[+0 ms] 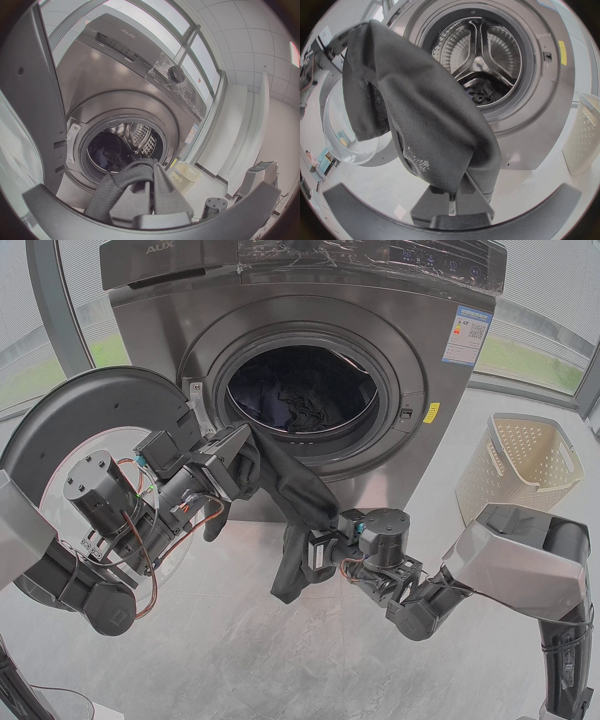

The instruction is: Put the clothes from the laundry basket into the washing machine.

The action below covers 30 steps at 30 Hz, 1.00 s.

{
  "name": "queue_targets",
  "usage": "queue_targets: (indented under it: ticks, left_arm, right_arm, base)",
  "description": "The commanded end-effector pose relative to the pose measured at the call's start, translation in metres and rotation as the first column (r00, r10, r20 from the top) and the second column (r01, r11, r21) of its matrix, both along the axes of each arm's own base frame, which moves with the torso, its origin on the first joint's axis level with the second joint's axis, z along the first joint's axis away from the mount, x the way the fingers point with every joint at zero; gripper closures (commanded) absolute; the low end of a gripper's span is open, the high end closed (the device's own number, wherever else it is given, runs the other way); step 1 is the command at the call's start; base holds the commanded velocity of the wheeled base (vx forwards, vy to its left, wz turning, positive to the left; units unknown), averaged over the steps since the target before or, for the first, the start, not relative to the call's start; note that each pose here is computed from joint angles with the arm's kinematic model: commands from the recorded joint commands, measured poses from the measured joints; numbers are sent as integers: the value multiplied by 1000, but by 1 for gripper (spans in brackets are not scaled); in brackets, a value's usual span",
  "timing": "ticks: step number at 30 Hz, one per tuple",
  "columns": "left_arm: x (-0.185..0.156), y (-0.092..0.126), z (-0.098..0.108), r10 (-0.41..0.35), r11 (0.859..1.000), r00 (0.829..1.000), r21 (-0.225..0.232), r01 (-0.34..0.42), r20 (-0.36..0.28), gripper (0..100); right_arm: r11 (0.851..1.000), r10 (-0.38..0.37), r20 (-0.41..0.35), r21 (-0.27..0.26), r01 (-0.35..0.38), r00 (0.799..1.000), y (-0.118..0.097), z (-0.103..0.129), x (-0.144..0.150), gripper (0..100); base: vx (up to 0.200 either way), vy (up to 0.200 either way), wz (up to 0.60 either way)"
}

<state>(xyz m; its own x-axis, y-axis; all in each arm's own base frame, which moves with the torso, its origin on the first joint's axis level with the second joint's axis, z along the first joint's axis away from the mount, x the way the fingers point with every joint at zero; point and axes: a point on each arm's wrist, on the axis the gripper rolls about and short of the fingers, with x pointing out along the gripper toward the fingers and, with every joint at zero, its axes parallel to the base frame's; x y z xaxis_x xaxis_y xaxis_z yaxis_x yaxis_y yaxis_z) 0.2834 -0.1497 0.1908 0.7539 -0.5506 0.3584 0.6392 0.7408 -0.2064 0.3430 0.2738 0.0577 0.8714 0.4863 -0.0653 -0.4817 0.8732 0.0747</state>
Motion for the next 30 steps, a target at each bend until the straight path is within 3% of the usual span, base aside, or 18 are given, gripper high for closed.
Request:
queue_targets:
  ticks: [1,2,3,7,16,30]
  left_arm:
    - [0,0,0,1,1000,1000,0,-1,-1,100]
    - [0,0,0,1,1000,1000,0,-1,-1,100]
    - [0,0,0,1,1000,1000,0,-1,-1,100]
    - [-2,0,2,-1,1000,1000,-3,1,6,100]
    - [-4,-2,4,-10,1000,1000,-6,10,10,100]
    - [-4,-3,3,-12,1000,1000,-5,12,8,100]
  right_arm:
    - [1000,-13,34,24,12,999,-14,16,1,100]
    - [1000,-14,46,24,13,999,-16,16,3,100]
    - [1000,-15,54,18,14,998,-17,16,4,0]
    - [999,-35,65,15,34,997,-23,15,13,0]
    - [994,-111,56,-3,112,992,-41,-12,50,0]
    - [995,-94,58,-7,95,994,-29,-26,53,0]
  base:
    - [0,0,0]
    - [0,0,0]
    - [0,0,0]
    - [0,0,0]
    - [0,0,0]
    - [0,0,0]
